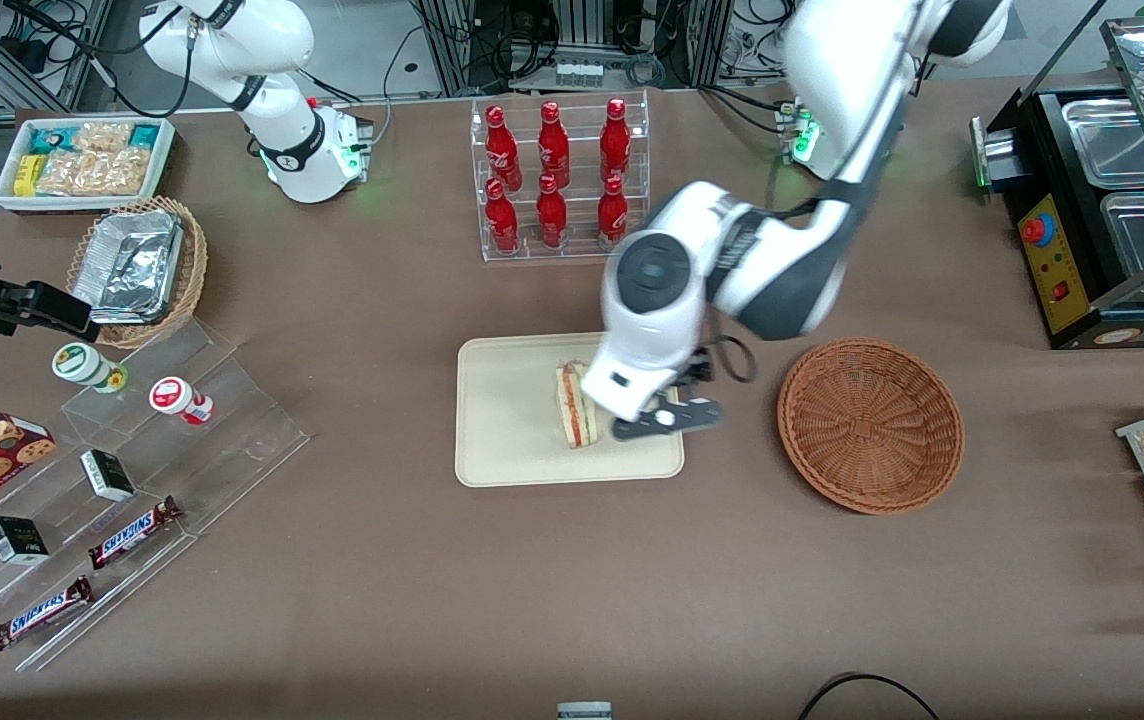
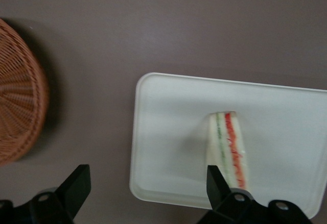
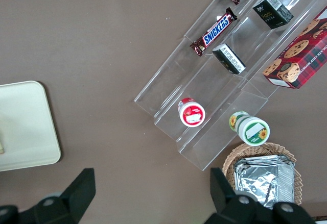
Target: Place sandwich from basket to tray
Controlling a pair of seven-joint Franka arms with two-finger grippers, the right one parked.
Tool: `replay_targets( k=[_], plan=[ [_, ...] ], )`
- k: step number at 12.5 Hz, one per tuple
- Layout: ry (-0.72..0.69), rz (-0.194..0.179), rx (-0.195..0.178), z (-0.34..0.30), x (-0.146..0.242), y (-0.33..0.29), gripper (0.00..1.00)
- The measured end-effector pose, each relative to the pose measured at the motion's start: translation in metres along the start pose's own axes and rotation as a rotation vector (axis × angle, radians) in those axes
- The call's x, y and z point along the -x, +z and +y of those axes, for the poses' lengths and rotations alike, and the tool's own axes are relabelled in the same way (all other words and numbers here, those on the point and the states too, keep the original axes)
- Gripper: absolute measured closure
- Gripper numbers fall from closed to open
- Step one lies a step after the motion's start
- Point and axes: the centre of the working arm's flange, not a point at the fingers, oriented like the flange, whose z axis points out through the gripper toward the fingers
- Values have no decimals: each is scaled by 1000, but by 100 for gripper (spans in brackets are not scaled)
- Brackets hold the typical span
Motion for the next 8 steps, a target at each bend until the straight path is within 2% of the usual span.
replay_targets(
  k=[2, 5, 8],
  plan=[
    [53, -23, 0, -43, -14, -6, 0],
    [169, -72, 27, -112, -29, -12, 0],
    [233, -106, 26, -184, -34, -21, 0]
  ],
)
